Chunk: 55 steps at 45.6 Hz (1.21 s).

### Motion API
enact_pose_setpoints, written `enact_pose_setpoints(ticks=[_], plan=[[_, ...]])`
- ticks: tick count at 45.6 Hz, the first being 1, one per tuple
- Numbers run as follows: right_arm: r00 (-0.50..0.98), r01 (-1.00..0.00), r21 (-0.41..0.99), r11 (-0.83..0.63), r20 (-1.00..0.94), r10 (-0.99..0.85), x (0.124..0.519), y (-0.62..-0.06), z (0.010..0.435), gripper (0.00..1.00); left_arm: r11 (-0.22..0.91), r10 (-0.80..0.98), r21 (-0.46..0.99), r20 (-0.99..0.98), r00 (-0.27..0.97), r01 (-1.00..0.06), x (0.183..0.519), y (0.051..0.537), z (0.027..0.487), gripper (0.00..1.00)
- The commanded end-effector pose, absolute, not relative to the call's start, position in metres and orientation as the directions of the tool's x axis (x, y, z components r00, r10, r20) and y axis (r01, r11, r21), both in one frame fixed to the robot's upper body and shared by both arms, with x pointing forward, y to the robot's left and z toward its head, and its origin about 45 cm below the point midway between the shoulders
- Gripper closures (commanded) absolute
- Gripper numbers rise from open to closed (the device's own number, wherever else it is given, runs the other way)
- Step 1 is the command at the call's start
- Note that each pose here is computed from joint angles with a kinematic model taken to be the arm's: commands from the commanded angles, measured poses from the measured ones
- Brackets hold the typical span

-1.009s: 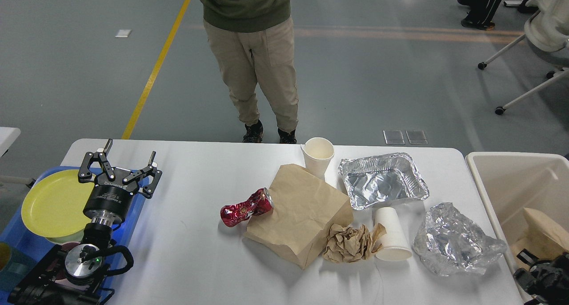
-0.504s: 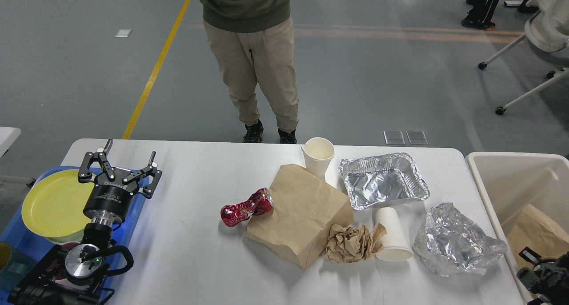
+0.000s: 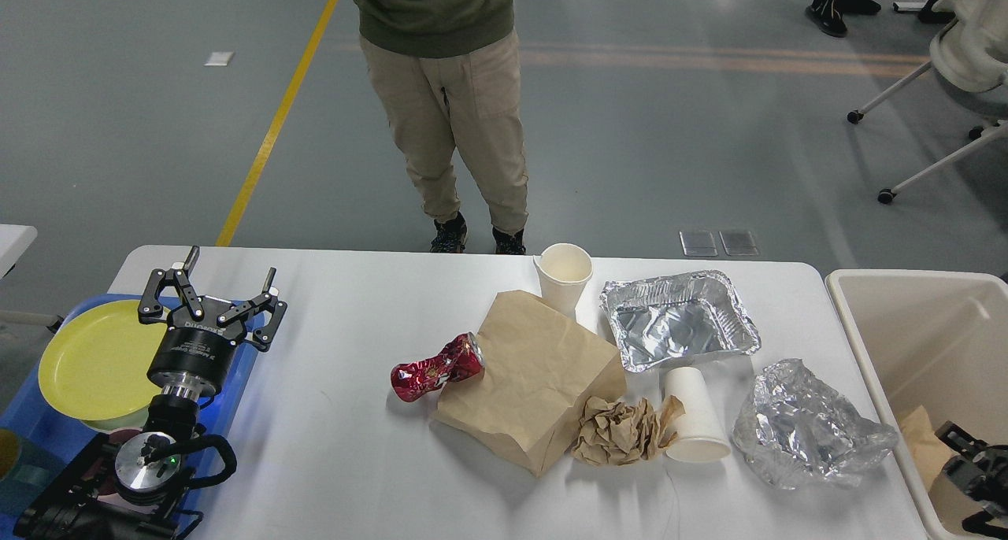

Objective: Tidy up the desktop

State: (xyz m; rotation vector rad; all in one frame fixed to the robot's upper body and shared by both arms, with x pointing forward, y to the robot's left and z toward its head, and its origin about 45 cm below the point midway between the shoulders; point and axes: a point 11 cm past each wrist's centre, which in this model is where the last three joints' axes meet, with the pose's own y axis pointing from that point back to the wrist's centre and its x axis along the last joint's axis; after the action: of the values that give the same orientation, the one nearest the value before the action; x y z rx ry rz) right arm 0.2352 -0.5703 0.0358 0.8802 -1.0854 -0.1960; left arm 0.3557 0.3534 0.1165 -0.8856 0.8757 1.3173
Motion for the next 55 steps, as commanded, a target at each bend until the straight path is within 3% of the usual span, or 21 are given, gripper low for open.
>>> enact_pose_setpoints(ticks=[1, 14, 26, 35, 41, 55], plan=[[0.553, -0.241, 0.729, 0.640, 0.645, -0.527, 0.252, -0.578, 0.063, 0.00, 0.050, 0.413, -0.040, -0.909, 0.057, -0.998, 0.356, 0.353, 0.117, 0.04], [0.693, -0.229, 0.806, 0.545, 0.529, -0.491, 0.311, -0.548, 0.153, 0.00, 0.049, 0.413, -0.038, -0.909, 0.055, -0.998, 0.355, 0.354, 0.116, 0.04], [0.818, -0.213, 0.892, 0.398, 0.385, -0.426, 0.350, -0.463, 0.251, 0.00, 0.049, 0.413, -0.038, -0.909, 0.055, -0.998, 0.355, 0.354, 0.116, 0.04], [0.918, -0.148, 0.955, 0.258, 0.230, -0.322, 0.369, -0.387, 0.318, 0.00, 0.050, 0.413, -0.040, -0.909, 0.057, -0.998, 0.356, 0.353, 0.117, 0.04], [0.954, -0.114, 0.972, 0.206, 0.165, -0.250, 0.355, -0.345, 0.343, 0.00, 0.049, 0.413, -0.038, -0.909, 0.055, -0.998, 0.355, 0.354, 0.116, 0.04], [0.983, -0.155, 0.987, 0.034, 0.157, -0.098, 0.313, -0.246, 0.395, 0.00, 0.050, 0.413, -0.040, -0.909, 0.057, -0.998, 0.356, 0.353, 0.117, 0.04]])
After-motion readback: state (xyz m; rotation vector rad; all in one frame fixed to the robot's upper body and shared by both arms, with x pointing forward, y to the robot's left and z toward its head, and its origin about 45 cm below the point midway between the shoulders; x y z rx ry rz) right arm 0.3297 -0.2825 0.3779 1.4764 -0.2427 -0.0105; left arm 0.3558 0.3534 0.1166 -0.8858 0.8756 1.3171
